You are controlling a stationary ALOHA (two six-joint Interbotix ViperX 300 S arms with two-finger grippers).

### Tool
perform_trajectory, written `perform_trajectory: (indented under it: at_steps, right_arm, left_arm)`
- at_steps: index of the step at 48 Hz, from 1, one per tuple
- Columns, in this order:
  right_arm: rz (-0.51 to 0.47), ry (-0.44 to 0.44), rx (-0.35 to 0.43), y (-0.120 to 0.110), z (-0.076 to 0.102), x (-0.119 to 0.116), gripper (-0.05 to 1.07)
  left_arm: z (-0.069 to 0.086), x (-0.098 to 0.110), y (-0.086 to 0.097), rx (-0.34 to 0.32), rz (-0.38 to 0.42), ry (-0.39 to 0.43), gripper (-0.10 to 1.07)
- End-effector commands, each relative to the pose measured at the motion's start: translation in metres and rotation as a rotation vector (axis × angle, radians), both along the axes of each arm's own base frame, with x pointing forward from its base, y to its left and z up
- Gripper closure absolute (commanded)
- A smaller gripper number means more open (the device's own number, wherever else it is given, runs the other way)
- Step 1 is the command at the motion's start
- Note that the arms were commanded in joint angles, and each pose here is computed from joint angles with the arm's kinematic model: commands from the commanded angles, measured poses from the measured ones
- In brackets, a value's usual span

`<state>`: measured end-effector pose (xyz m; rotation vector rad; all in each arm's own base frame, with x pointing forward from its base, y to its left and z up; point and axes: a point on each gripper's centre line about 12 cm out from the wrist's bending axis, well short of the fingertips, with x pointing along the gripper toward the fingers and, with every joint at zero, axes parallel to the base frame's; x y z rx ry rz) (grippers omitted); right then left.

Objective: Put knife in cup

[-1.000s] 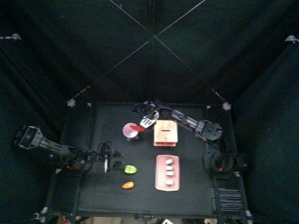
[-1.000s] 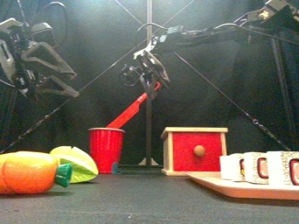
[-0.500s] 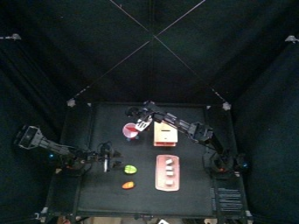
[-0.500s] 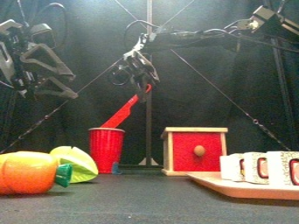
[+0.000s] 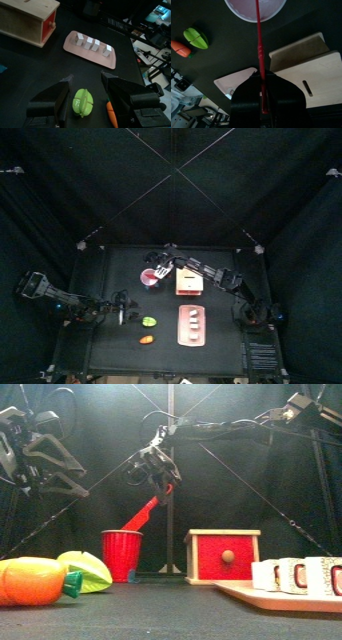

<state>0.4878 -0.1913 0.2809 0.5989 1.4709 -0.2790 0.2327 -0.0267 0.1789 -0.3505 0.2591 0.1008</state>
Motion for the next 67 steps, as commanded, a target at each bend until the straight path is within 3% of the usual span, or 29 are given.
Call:
perform_trajectory:
  at_steps: [1, 18, 41, 67]
  right_arm:
    - [0.004, -0.046, -0.019, 0.0013, 0.0202, -0.0025, 0.6]
    - [0.004, -0.047, -0.02, 0.0009, 0.0196, -0.0016, 0.57]
    - [-0.013, -0.006, -0.092, -0.0035, 0.018, -0.004, 0.17]
    - [-0.002, -0.01, -0.091, 0.004, 0.0244, -0.0045, 0.17]
  left_arm:
    - [0.0036, 0.003, -0.0011, 0.001, -0.002, -0.012, 0.13]
    - [0.0035, 0.0026, -0.001, 0.001, -0.002, -0.012, 0.13]
    - [0.0026, 0.0023, -0.0009, 0.001, -0.002, -0.009, 0.13]
    - [0.003, 0.0022, -0.0009, 0.008, -0.004, -0.01, 0.13]
